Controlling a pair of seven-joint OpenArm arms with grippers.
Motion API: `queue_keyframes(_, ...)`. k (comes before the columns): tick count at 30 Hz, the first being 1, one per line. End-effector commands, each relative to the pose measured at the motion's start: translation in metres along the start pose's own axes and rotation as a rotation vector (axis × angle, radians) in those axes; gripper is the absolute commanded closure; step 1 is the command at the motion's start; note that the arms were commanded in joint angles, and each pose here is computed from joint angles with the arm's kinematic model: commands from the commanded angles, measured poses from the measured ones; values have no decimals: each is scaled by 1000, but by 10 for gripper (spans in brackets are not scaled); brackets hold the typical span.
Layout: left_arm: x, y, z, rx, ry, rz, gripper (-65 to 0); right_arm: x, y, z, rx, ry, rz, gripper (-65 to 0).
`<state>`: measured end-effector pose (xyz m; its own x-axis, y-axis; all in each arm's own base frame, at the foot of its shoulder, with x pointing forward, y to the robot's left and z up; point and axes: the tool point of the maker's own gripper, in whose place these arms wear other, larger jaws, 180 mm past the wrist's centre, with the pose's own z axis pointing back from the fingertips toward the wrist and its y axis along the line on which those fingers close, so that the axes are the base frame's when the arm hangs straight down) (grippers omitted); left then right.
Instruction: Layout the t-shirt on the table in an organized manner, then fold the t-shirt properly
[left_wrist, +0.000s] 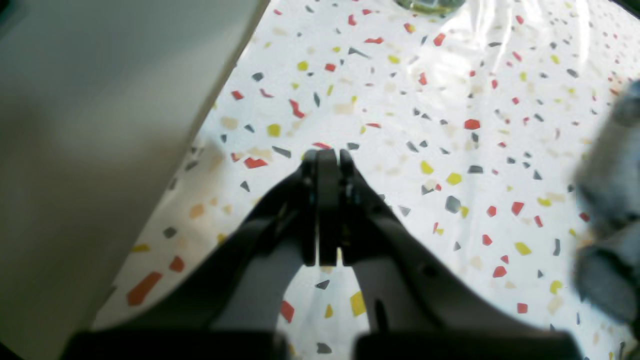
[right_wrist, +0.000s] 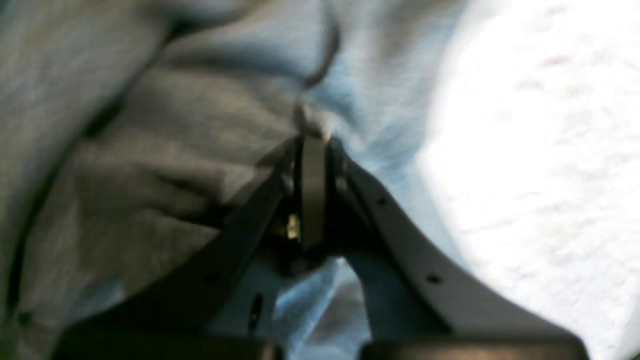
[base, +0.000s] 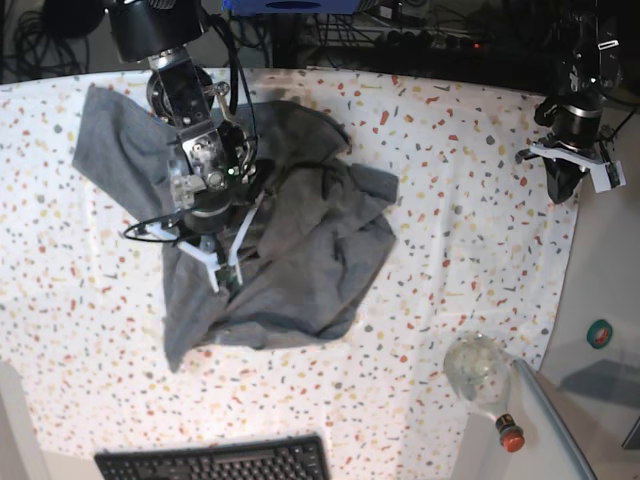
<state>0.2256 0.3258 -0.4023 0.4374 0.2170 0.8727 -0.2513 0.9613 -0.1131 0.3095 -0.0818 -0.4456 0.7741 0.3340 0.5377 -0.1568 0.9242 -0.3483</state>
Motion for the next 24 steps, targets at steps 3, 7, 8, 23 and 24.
queue_keyframes(3, 8, -10, -6, -31, 14, -11, 0, 21, -25, 3, -57, 16, -28, 0)
queue_keyframes(7, -2, -28, -12, -76, 55, -15, 0, 19, -40, 7, -84, 28, -20, -144)
queue_keyframes(8, -4, -31, -12, -83, 59, -16, 0, 18, -39, 10, -82, 24, -23, -185)
queue_keyframes(23, -4, -41, -17, -95, 53, 6, 0, 10, -29, 24, -22, 6, 27, -149)
queue_keyframes(24, -3, -40, -17, -92, 53, 6, 0, 10, -29, 24, -17, 9, 35, -77)
